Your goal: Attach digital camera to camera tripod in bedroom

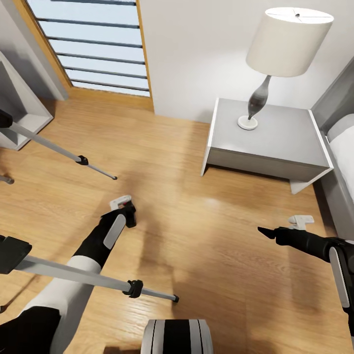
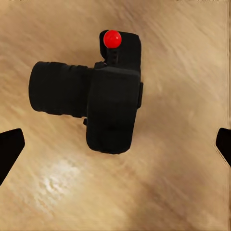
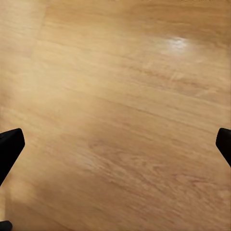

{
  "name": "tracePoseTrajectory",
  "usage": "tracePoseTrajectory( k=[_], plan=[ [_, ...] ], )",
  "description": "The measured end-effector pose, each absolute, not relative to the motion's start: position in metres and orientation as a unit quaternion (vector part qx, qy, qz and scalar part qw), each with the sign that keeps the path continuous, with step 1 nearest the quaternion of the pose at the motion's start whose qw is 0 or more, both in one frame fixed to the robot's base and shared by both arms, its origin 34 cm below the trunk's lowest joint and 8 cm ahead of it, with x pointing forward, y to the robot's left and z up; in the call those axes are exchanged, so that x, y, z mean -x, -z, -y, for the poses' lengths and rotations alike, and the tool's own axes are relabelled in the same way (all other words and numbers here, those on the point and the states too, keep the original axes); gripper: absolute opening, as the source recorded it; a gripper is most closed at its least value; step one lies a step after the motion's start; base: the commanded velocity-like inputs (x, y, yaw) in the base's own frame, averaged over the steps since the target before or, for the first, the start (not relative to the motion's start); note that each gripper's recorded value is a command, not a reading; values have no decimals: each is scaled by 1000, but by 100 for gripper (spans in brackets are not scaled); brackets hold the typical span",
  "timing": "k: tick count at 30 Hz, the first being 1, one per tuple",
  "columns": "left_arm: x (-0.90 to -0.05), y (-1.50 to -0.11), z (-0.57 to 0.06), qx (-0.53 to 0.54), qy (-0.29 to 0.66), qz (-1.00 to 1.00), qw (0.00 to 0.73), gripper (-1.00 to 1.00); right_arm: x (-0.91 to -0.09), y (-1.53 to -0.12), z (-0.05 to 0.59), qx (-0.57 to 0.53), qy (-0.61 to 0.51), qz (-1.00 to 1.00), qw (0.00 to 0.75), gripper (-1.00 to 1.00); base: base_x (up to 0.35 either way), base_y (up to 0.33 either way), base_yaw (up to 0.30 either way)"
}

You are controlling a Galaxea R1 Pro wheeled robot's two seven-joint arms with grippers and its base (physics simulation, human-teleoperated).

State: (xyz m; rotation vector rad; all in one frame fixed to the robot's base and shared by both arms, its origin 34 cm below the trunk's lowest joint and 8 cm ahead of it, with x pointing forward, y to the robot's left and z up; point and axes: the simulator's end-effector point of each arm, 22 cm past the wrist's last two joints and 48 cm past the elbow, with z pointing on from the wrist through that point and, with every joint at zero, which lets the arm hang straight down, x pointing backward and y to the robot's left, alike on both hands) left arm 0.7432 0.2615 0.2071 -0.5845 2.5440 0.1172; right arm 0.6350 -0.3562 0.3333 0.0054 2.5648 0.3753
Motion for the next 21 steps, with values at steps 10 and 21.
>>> tracePoseTrajectory(
  k=[10,21],
  plan=[
    [-738,-184,-259,214,-40,-943,251,100,-629,-314,356,-4,-139,-957,255,100,0,0,0],
    [-728,-161,-259,212,-44,-947,236,100,-623,-296,356,-7,-139,-961,240,100,0,0,0]
  ],
)
